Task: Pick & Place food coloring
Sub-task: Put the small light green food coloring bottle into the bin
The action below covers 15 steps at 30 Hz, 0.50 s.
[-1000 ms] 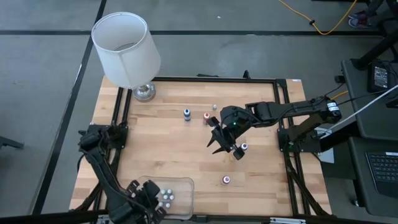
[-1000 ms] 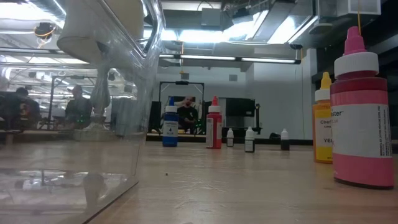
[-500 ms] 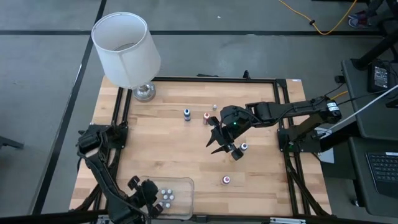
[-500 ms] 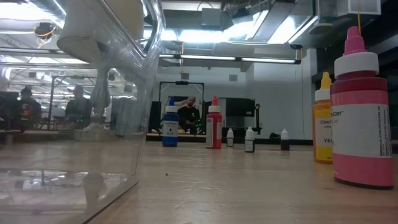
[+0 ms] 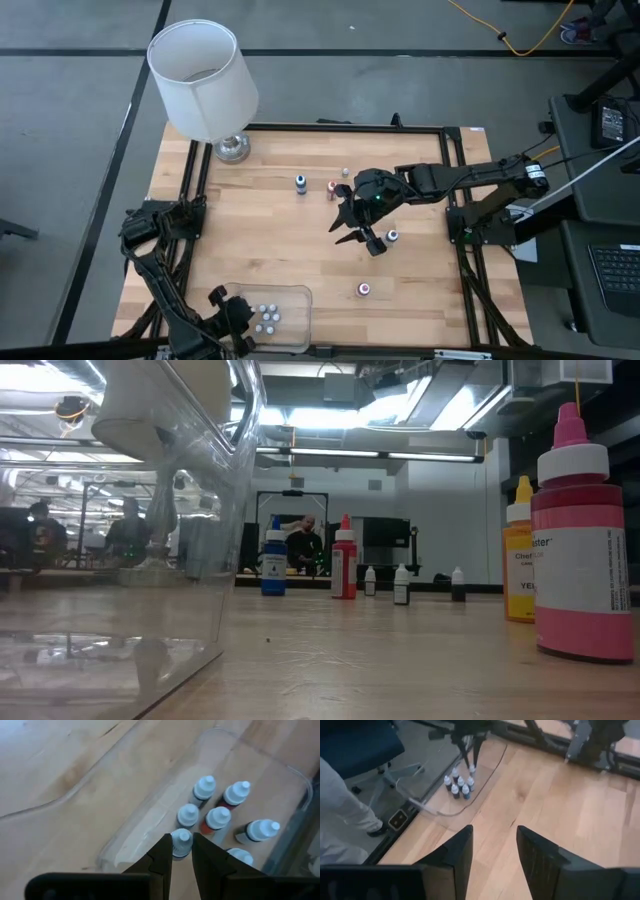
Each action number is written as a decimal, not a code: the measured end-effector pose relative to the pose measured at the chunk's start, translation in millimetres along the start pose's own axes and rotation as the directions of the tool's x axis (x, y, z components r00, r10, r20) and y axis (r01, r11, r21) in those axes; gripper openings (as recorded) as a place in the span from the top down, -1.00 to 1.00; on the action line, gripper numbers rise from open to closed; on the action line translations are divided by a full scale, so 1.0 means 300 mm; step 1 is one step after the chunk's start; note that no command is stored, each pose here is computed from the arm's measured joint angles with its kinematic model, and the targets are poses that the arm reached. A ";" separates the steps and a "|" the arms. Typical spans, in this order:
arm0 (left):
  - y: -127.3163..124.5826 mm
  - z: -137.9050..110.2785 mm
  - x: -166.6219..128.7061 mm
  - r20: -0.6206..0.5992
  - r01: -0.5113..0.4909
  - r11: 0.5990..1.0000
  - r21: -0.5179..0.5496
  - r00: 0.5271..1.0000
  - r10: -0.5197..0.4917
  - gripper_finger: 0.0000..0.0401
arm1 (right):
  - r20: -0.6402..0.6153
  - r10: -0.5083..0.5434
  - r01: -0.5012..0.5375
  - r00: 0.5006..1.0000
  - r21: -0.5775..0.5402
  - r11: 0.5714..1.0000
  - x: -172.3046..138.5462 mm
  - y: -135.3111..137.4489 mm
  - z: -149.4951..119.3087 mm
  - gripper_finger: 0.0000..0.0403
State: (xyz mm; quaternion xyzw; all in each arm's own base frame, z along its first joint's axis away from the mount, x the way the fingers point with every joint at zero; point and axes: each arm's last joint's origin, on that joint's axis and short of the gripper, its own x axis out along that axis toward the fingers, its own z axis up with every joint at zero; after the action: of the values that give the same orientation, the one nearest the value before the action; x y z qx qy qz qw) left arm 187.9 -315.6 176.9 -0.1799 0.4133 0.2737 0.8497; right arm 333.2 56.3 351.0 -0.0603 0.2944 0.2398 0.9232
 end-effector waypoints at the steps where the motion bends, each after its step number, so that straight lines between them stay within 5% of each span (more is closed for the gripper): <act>1: -0.002 0.000 0.000 -0.001 0.005 1.000 0.014 1.000 -0.005 0.71 | 0.010 -0.002 0.002 1.000 0.002 1.000 0.000 -0.001 0.003 0.24; 15: -0.016 -0.008 -0.004 -0.012 0.047 0.994 0.101 0.999 -0.046 0.71 | 0.065 -0.030 0.030 0.997 -0.008 1.000 0.008 0.023 0.029 0.24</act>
State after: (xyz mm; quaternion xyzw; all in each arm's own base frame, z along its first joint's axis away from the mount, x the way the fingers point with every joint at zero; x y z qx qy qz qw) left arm 188.7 -321.1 176.8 -0.1473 0.4264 0.2315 0.8619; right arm 336.0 65.6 356.9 -0.0611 0.2620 0.2290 0.9355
